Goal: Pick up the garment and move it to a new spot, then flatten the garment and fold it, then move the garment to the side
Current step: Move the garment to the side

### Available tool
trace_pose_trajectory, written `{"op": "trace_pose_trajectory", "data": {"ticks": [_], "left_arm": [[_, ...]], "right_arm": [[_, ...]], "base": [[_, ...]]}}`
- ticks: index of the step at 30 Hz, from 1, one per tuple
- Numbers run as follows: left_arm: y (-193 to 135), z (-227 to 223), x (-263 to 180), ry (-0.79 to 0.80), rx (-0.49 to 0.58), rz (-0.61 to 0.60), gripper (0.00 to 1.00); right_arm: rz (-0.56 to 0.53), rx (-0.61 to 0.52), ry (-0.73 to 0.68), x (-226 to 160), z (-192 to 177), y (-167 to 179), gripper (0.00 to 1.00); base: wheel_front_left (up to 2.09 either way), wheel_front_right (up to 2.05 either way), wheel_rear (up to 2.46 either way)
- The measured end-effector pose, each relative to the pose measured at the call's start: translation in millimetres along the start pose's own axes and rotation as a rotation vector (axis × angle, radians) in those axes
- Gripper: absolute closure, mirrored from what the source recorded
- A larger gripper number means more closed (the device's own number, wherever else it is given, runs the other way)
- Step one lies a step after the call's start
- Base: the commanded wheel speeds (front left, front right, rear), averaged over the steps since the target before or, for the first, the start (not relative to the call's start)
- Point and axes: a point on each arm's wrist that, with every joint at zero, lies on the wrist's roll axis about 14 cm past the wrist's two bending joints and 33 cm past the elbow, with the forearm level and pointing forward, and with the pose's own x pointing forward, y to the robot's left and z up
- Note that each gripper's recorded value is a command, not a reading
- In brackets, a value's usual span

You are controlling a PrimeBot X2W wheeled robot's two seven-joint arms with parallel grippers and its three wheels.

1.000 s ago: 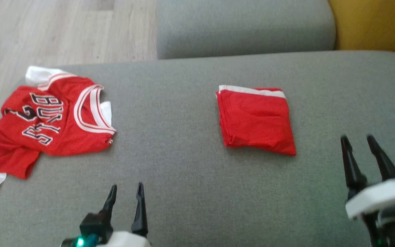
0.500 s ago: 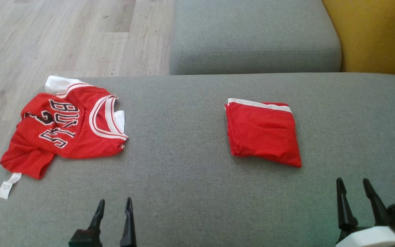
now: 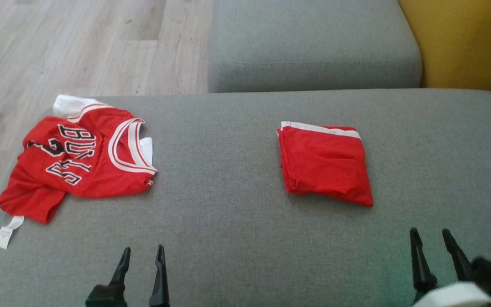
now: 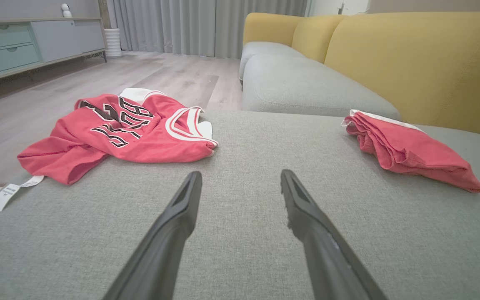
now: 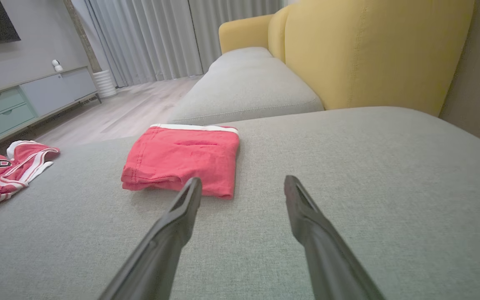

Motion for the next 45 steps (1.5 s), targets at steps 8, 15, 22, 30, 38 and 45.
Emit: {"op": "trace_pose_trajectory", "data": {"ticks": [8, 15, 22, 30, 38, 45], "left_arm": [[-4.9, -14.2, 3.0, 0.055, -0.002, -0.017, 0.0], [-21.3, -15.4, 31.6, 0.068, -0.006, -0.063, 0.0], [-8.4, -26.6, 41.0, 0.114, -0.01, 0.005, 0.0], [-3.1, -39.1, 50.7, 0.159, -0.001, 0.042, 0.0], [-29.7, -45.7, 68.3, 0.169, -0.01, -0.045, 0.0], [-87.2, -54.3, 82.6, 0.179, -0.013, -0.254, 0.0]], "right_arm": [[0.047, 0.086, 0.089, 64.0, 36.8, 3.2, 0.0], [0.053, 0.186, 0.395, 135.1, 7.0, 1.7, 0.0], [0.067, 0.204, 0.558, 173.8, -38.2, 16.3, 0.0], [0.092, 0.226, 0.673, 194.6, -68.9, 29.5, 1.0], [0.038, 0.263, 0.641, 177.6, -59.6, 1.6, 1.0], [-0.146, 0.26, 0.592, 144.9, -45.0, -81.1, 1.0]], "base": [[0.0, 0.0, 0.0], [0.0, 0.0, 0.0], [0.0, 0.0, 0.0], [0.0, 0.0, 0.0], [0.0, 0.0, 0.0], [0.0, 0.0, 0.0]]}}
